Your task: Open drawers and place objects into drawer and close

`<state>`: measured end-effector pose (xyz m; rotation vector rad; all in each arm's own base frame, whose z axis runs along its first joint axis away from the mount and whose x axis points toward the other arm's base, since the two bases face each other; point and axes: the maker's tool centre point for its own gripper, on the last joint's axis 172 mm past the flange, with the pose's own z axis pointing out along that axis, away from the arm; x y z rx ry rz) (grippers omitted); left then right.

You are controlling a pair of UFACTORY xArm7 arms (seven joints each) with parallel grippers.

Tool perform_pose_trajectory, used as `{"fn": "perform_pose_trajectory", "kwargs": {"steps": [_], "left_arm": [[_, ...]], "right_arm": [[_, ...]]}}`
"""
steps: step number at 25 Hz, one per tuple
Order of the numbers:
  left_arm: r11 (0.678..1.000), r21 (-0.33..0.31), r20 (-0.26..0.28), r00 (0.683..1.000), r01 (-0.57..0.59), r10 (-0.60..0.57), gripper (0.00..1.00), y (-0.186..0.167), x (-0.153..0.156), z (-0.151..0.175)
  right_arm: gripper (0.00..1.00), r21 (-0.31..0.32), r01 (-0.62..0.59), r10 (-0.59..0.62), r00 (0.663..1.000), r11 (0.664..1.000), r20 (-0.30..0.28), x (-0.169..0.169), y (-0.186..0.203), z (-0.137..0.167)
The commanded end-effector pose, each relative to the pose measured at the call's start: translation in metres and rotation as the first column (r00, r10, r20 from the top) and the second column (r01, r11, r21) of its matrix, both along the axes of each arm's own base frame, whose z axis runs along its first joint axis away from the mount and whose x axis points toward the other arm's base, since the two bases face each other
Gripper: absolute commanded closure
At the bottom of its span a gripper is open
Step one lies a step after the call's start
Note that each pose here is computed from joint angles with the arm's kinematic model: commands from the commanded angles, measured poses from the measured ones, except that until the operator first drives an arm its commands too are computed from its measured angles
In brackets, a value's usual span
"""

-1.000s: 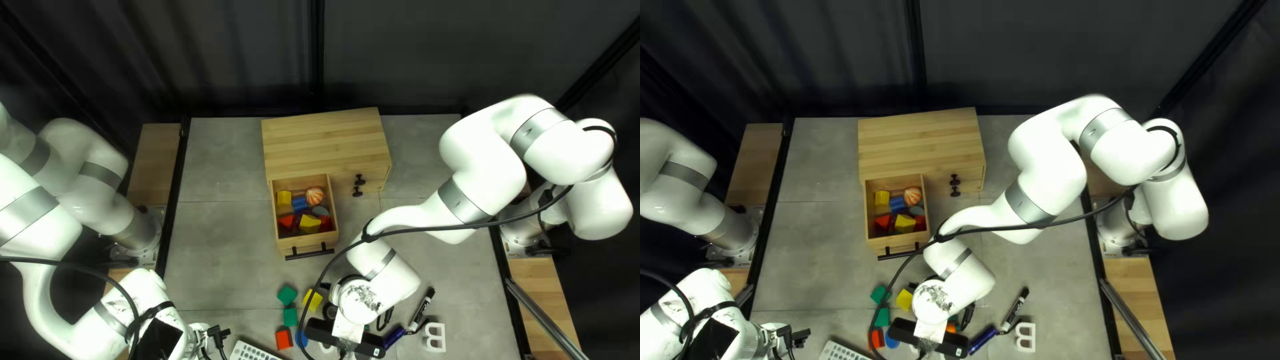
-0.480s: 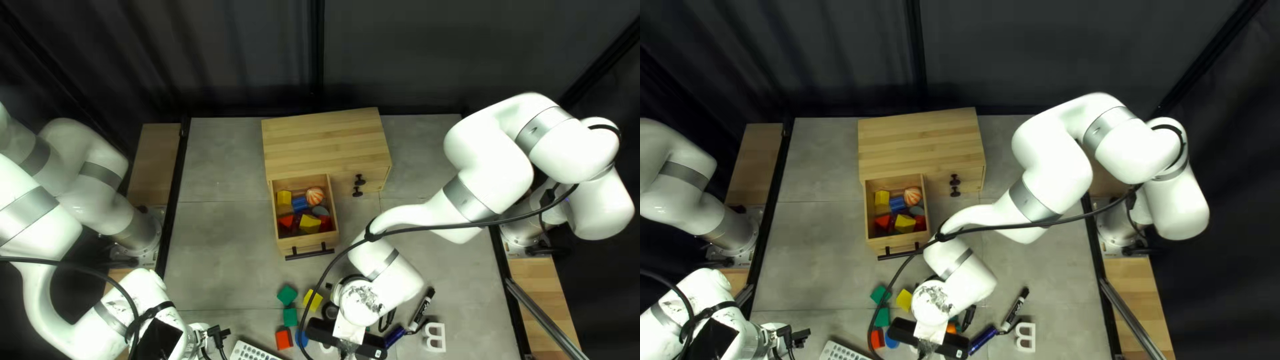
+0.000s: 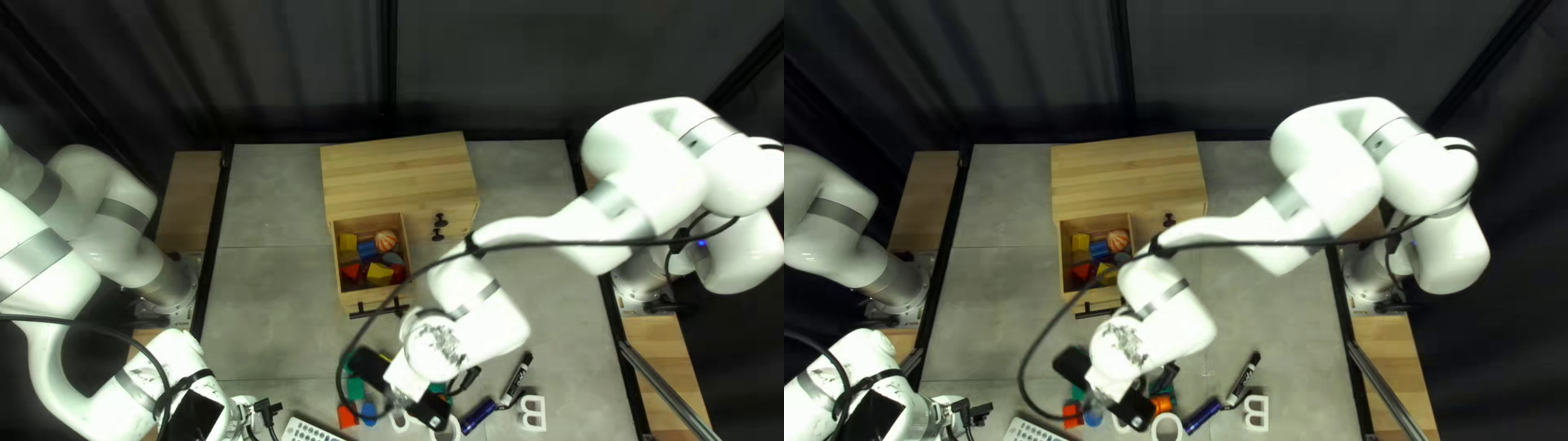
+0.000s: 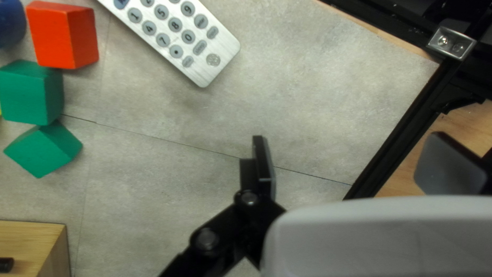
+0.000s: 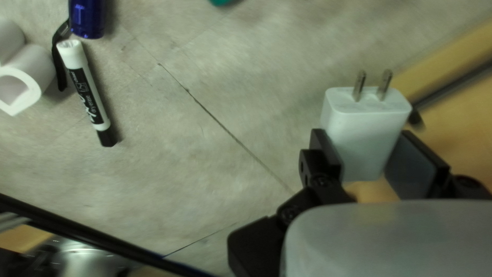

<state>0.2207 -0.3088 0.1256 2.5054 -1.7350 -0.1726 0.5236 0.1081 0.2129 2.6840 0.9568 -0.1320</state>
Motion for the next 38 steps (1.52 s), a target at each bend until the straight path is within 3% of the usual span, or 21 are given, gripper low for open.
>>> {"fn": "perform_pose_trajectory", "kwargs": {"steps": [1, 6, 10, 11, 12, 13, 19, 22, 26, 30, 33, 38], "left_arm": [[1.000, 0.000, 0.000, 1.000, 0.000, 0.000, 0.00, 0.000, 0.000, 0.000], [1.000, 0.000, 0.000, 1.000, 0.000, 0.000, 0.00, 0.000, 0.000, 0.000], [1.000, 0.000, 0.000, 1.000, 0.000, 0.000, 0.00, 0.000, 0.000, 0.000], [1.000, 0.000, 0.000, 1.000, 0.000, 0.000, 0.00, 0.000, 0.000, 0.000], [1.000, 0.000, 0.000, 1.000, 0.000, 0.000, 0.00, 0.000, 0.000, 0.000], [1.000, 0.000, 0.000, 1.000, 0.000, 0.000, 0.00, 0.000, 0.000, 0.000], [1.000, 0.000, 0.000, 1.000, 0.000, 0.000, 0.00, 0.000, 0.000, 0.000], [1.000, 0.000, 0.000, 1.000, 0.000, 0.000, 0.00, 0.000, 0.000, 0.000], [1.000, 0.000, 0.000, 1.000, 0.000, 0.000, 0.00, 0.000, 0.000, 0.000], [1.000, 0.000, 0.000, 1.000, 0.000, 0.000, 0.00, 0.000, 0.000, 0.000], [1.000, 0.000, 0.000, 1.000, 0.000, 0.000, 0.00, 0.000, 0.000, 0.000], [1.000, 0.000, 0.000, 1.000, 0.000, 0.000, 0.00, 0.000, 0.000, 0.000]], "right_arm": [[1.00, -0.007, 0.135, -0.133, 0.985, 0.991, 0.109, 0.017, -0.049, 0.006], [1.00, 0.012, 0.231, -0.228, 0.951, 0.973, 0.207, 0.043, -0.096, 0.000], [0.95, 0.024, 0.265, -0.263, 0.934, 0.964, 0.240, 0.067, -0.114, -0.005], [0.27, 0.025, 0.270, -0.268, 0.932, 0.963, 0.245, 0.071, -0.116, -0.007], [0.03, 0.027, 0.273, -0.271, 0.930, 0.962, 0.249, 0.076, -0.118, -0.010], [0.00, 0.030, 0.279, -0.278, 0.927, 0.960, 0.254, 0.081, -0.120, -0.013], [0.00, 0.042, 0.311, -0.310, 0.912, 0.950, 0.267, 0.073, -0.112, -0.013], [0.00, 0.038, 0.329, -0.328, 0.912, 0.943, 0.246, 0.058, -0.094, -0.005], [0.00, 0.040, 0.354, -0.355, 0.916, 0.934, 0.189, 0.029, -0.041, 0.002], [0.00, 0.060, 0.377, -0.382, 0.908, 0.924, 0.171, 0.008, 0.007, -0.002], [0.00, 0.103, 0.433, -0.445, 0.882, 0.895, 0.154, -0.010, 0.052, -0.026], [0.00, 0.164, 0.555, -0.575, 0.809, 0.815, 0.120, -0.035, 0.076, -0.043]]}}
